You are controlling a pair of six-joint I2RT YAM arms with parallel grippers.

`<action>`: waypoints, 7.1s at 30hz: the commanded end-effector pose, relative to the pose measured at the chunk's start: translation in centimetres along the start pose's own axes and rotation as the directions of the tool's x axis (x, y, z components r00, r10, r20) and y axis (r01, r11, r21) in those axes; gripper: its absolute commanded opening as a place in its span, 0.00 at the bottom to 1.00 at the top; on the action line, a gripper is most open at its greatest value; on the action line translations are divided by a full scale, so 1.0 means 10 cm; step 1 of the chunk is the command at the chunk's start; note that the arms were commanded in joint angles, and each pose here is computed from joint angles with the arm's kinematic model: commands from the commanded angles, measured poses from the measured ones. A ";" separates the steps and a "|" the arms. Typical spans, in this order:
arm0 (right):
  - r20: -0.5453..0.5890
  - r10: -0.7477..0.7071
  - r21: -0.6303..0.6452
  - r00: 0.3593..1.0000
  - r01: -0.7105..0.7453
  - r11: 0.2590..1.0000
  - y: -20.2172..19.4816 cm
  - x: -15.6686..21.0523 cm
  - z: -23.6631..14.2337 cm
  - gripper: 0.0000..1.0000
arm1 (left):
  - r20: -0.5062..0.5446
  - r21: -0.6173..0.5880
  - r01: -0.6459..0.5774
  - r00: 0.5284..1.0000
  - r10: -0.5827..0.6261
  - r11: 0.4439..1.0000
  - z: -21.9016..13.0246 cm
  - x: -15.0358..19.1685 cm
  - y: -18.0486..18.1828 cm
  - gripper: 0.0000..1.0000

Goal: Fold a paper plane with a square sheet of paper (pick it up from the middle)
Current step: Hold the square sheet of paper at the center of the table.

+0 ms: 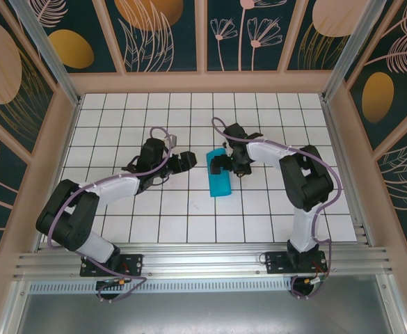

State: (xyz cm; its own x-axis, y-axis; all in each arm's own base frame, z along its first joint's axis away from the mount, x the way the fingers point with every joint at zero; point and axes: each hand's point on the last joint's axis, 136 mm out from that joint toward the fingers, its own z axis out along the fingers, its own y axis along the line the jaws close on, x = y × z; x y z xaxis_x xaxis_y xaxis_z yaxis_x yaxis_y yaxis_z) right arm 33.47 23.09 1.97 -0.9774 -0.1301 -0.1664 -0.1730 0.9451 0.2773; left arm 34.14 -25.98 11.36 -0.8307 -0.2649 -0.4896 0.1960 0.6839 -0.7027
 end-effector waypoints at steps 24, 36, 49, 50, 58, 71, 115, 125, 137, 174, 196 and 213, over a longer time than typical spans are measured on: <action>-0.164 0.058 0.119 0.985 -0.038 0.992 -0.40 0.47 0.54 0.99 | -0.109 0.012 0.266 0.959 -0.263 0.964 0.86 0.27 -0.10 0.00; -0.167 0.064 0.113 0.984 -0.045 0.993 -0.40 0.49 0.56 0.99 | -0.127 -0.028 0.300 0.945 -0.301 0.953 0.99 0.34 0.03 0.00; -0.173 0.054 0.099 0.983 -0.038 0.994 -0.38 0.50 0.57 0.99 | -0.162 -0.039 0.312 0.935 -0.314 0.949 1.12 0.40 0.08 0.00; -0.171 0.051 0.095 0.984 -0.035 0.995 -0.37 0.49 0.57 0.99 | -0.165 -0.042 0.311 0.935 -0.314 0.949 1.12 0.41 0.09 0.00; -0.121 0.041 0.037 0.992 -0.037 0.999 -0.27 0.39 0.48 0.99 | -0.179 -0.077 0.311 0.930 -0.320 0.947 1.11 0.50 0.17 0.00; -0.039 0.068 -0.110 0.997 -0.072 0.991 -0.08 0.16 0.16 0.99 | -0.176 -0.090 0.304 0.932 -0.316 0.948 1.10 0.51 0.20 0.00; -0.093 0.113 0.021 0.989 -0.112 0.994 -0.39 0.27 0.36 0.86 | -0.036 -0.054 0.234 0.971 -0.236 0.971 0.69 0.12 -0.08 0.09; -0.132 0.118 0.102 0.984 -0.105 0.989 -0.53 0.38 0.47 0.87 | -0.061 -0.045 0.234 0.970 -0.236 0.971 0.73 0.16 -0.09 0.08; -0.140 0.106 0.142 0.984 -0.087 0.986 -0.59 0.41 0.50 0.86 | -0.095 -0.039 0.238 0.966 -0.241 0.970 0.80 0.21 -0.09 0.07; -0.147 0.170 0.129 0.974 -0.152 0.980 -0.63 0.45 0.58 0.82 | 0.073 -0.104 0.279 0.960 -0.272 0.955 0.52 0.02 0.04 0.07; -0.152 0.173 0.139 0.973 -0.152 0.979 -0.67 0.48 0.61 0.79 | 0.021 -0.059 0.266 0.964 -0.265 0.962 0.60 0.06 -0.05 0.07; -0.173 0.152 0.120 0.973 -0.132 0.984 -0.65 0.50 0.65 0.84 | 0.010 -0.053 0.262 0.965 -0.262 0.964 0.62 0.07 -0.06 0.07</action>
State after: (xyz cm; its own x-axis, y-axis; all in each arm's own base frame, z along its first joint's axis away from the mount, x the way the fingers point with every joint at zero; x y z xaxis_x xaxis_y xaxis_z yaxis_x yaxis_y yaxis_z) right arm 33.98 21.95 1.31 -0.9936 -0.0132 -0.1126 -0.0523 0.9345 0.3522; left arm 36.29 -30.17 7.91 -0.8454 -0.4464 -0.2932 -0.0733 0.6407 -0.7643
